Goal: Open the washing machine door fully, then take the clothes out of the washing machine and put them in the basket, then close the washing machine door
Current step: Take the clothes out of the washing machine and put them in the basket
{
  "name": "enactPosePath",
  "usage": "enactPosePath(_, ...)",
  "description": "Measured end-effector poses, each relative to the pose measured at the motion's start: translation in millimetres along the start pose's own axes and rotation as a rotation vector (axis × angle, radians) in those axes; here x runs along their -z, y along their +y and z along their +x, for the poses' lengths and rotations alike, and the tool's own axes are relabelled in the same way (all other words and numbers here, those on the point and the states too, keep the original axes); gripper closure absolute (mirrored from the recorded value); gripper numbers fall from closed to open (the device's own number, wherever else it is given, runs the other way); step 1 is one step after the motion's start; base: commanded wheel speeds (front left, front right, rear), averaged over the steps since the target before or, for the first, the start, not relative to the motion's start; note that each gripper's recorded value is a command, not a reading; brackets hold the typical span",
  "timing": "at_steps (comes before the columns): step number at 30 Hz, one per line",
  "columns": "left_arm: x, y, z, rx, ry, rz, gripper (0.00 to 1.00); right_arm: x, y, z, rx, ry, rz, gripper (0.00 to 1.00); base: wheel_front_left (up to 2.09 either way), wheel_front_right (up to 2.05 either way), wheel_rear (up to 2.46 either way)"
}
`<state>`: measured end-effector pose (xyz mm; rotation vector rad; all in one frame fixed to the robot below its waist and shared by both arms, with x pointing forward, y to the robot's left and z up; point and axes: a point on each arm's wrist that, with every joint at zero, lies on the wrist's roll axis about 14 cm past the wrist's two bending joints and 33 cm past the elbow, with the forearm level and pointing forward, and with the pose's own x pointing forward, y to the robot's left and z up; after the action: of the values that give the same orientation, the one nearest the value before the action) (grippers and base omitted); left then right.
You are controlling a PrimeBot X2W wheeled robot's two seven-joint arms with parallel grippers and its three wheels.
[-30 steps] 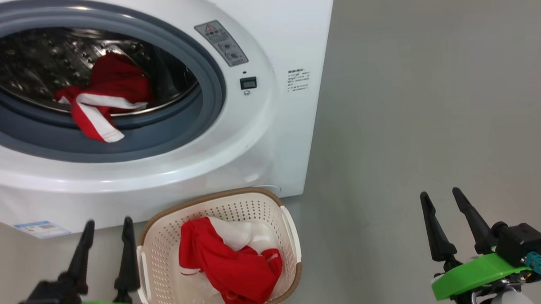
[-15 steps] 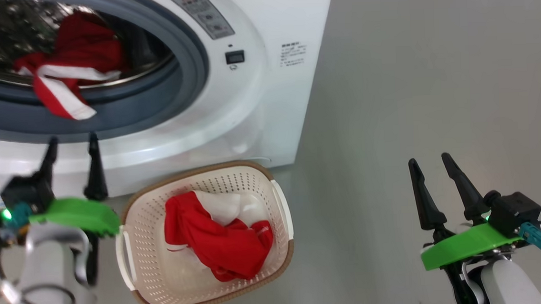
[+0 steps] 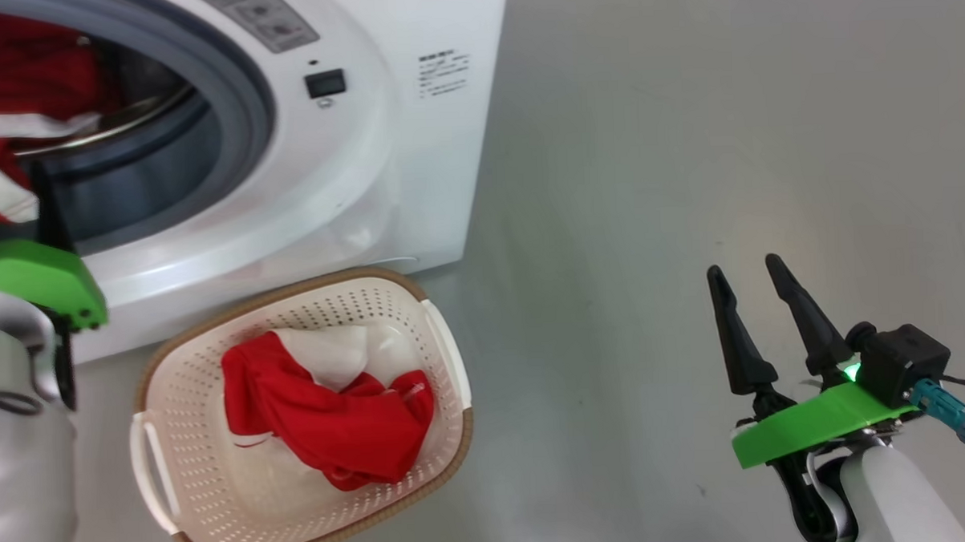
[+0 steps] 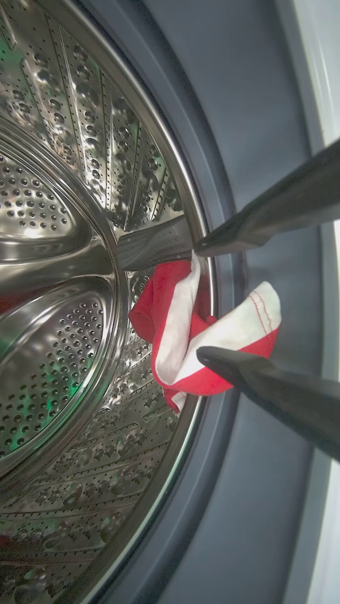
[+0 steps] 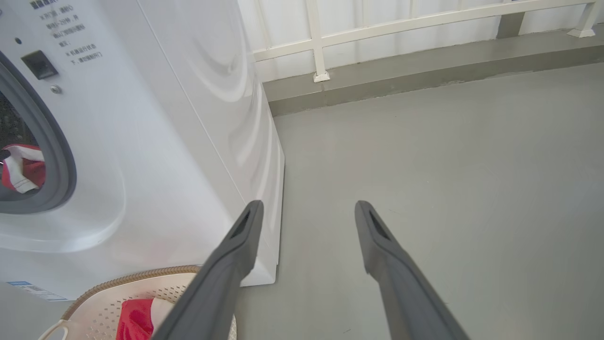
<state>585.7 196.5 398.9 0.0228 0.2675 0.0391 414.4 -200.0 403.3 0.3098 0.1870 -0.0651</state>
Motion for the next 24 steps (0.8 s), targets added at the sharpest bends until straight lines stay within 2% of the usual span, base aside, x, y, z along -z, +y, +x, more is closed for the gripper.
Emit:
enactPosePath(13,26.6,15.8,29.3,-0.097,0.118,0.079,0.00,5.1,-14.7,-2.0,0.040,0.018,-0.011,0.00,0.00,0.00,0.00)
enactPosePath(21,41.9,18.7,32.8,-0.097,0.184,0.107,0.00,3.3,-11.9,2.6,0.030,0.013,-0.010,0.00,0.00,0.00,0.00)
enactPosePath(22,42.5,18.1,33.2,-0.095,0.185,0.109,0.09,3.8,-12.2,2.6,0.031,0.014,-0.010,0.00,0.00,0.00,0.00)
enactPosePath(24,44.8,18.1,32.4,-0.094,0.192,0.112,0.54,4.1,-12.1,2.7,0.031,0.015,-0.010,0.00,0.00,0.00,0.00)
